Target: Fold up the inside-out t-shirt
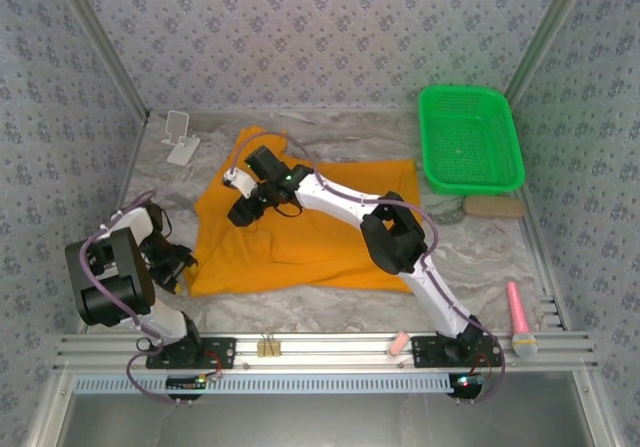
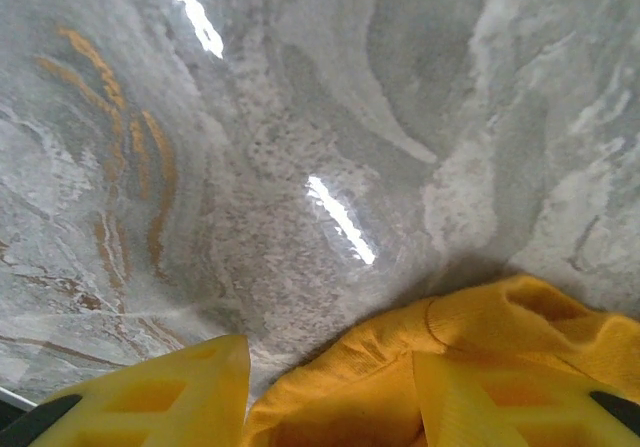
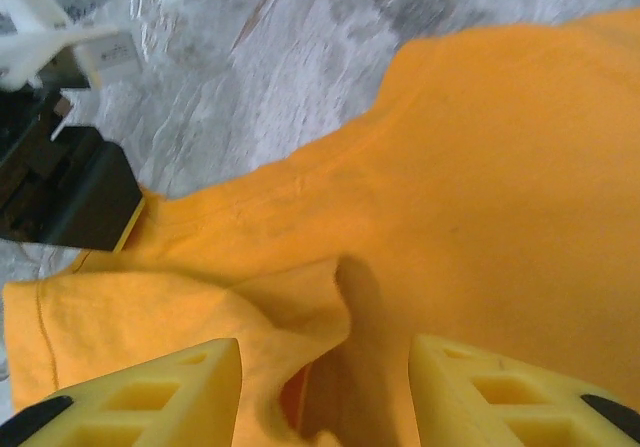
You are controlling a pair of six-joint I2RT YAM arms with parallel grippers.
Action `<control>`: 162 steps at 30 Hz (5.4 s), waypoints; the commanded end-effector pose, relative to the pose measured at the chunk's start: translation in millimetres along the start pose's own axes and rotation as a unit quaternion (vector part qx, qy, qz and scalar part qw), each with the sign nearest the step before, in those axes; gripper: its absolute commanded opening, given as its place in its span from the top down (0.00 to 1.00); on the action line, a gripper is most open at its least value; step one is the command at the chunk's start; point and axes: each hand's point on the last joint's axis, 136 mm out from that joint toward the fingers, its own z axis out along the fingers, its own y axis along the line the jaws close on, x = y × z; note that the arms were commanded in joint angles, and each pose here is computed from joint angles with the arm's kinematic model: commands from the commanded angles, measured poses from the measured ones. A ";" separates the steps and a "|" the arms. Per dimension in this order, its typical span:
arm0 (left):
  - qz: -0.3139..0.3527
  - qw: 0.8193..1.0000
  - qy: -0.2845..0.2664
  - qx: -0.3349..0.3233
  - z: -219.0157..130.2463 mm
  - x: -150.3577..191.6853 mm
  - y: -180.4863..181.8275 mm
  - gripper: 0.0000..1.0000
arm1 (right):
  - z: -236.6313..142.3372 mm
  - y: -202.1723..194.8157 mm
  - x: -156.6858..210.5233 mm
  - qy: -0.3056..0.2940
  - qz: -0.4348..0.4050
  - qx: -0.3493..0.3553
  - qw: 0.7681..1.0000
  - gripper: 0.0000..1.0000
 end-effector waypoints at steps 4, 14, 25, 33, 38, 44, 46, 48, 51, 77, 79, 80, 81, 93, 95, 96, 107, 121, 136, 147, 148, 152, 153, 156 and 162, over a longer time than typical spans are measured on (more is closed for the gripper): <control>-0.001 1.000 0.004 -0.004 -5.7 1.6 5.5 0.52 | -6.7 -0.3 50.6 0.070 0.046 0.010 0.996 0.51; 0.016 0.998 -0.028 0.045 -41.8 10.2 -2.3 0.50 | -20.4 10.9 92.1 0.119 0.068 0.003 0.991 0.55; 0.008 1.000 0.001 0.008 -4.9 9.9 5.8 0.51 | -57.8 0.0 57.4 0.040 0.044 0.023 0.998 1.00; 0.007 1.000 -0.017 -0.017 -7.9 2.6 12.9 0.52 | -68.2 -34.1 84.4 0.017 0.079 0.067 0.994 1.00; 0.010 1.000 -0.025 0.005 -18.5 -0.3 6.3 0.49 | -73.7 -44.0 81.1 -0.023 0.108 0.099 0.989 0.70; 0.039 0.998 -0.033 0.028 -52.9 10.2 -2.7 0.42 | -144.1 -52.6 103.1 -0.034 0.123 0.217 0.968 0.62; 0.058 0.996 -0.056 0.024 -58.6 14.7 -4.2 0.41 | -162.2 -42.7 126.3 -0.016 0.123 0.221 0.967 0.60; 0.075 0.995 -0.065 0.014 -58.4 20.2 -6.4 0.40 | -163.8 -19.8 143.0 0.009 0.101 0.176 0.979 0.57; 0.067 0.996 -0.050 -0.006 -48.2 25.6 -2.2 0.41 | -147.6 -2.1 143.6 0.022 0.094 0.143 0.985 0.55; 0.019 0.993 -0.105 0.049 -74.0 0.1 -21.1 1.00 | -71.7 2.4 106.2 -0.016 0.137 0.104 0.985 1.00; 0.025 0.992 -0.114 0.056 -84.8 -3.6 -25.1 1.00 | -68.6 -6.9 109.3 -0.018 0.152 0.112 0.982 1.00; 0.034 0.991 -0.115 0.060 -88.1 -5.2 -29.1 1.00 | -68.0 -12.3 106.7 -0.027 0.157 0.122 0.980 1.00; 0.050 0.990 -0.107 0.071 -88.5 -4.1 -36.3 1.00 | -66.0 -16.9 106.2 -0.033 0.161 0.131 0.978 1.00; 0.121 0.992 -0.047 -0.005 -33.4 55.0 -38.3 0.44 | -112.6 -9.5 143.0 -0.002 0.164 0.188 0.968 0.63; 0.121 0.991 -0.049 -0.015 -29.7 58.8 -32.7 0.44 | -131.8 -3.2 162.6 0.012 0.166 0.208 0.964 0.62; 0.120 0.991 -0.056 -0.017 -28.3 57.9 -31.0 0.44 | -139.5 -0.8 172.1 0.020 0.169 0.217 0.961 0.61; 0.141 0.985 -0.072 -0.063 -26.7 30.2 -32.5 1.00 | -196.6 17.3 277.4 0.051 0.327 0.343 0.879 0.61; 0.171 0.983 -0.062 -0.030 -54.5 22.1 -34.5 0.84 | -237.5 15.1 371.6 0.111 0.442 0.406 0.792 0.90; 0.135 0.989 -0.013 -0.051 -11.4 30.6 -25.4 0.71 | -135.3 59.0 89.2 -0.013 -0.214 0.122 0.969 0.45; 0.126 0.990 -0.001 -0.065 0.9 29.3 -17.0 0.64 | -0.2 39.8 27.0 0.002 -0.161 0.022 0.987 0.40; 0.124 0.990 -0.002 -0.064 1.4 28.9 -16.1 0.63 | 7.2 38.7 29.9 0.009 -0.158 0.023 0.987 0.41; 0.121 0.990 0.003 -0.068 1.1 29.8 -13.6 0.62 | 30.7 25.7 45.3 0.049 -0.130 0.035 0.990 0.43; 0.120 0.990 0.003 -0.068 1.5 30.3 -13.0 0.62 | 34.6 22.2 49.4 0.055 -0.121 0.039 0.990 0.44; 0.120 0.991 0.001 -0.067 1.6 29.2 -12.5 0.62 | 44.0 15.7 58.7 0.069 -0.100 0.048 0.991 0.48; 0.114 0.991 -0.001 -0.070 3.3 28.4 -7.8 0.62 | 51.5 5.7 70.4 0.093 -0.101 0.083 0.987 0.81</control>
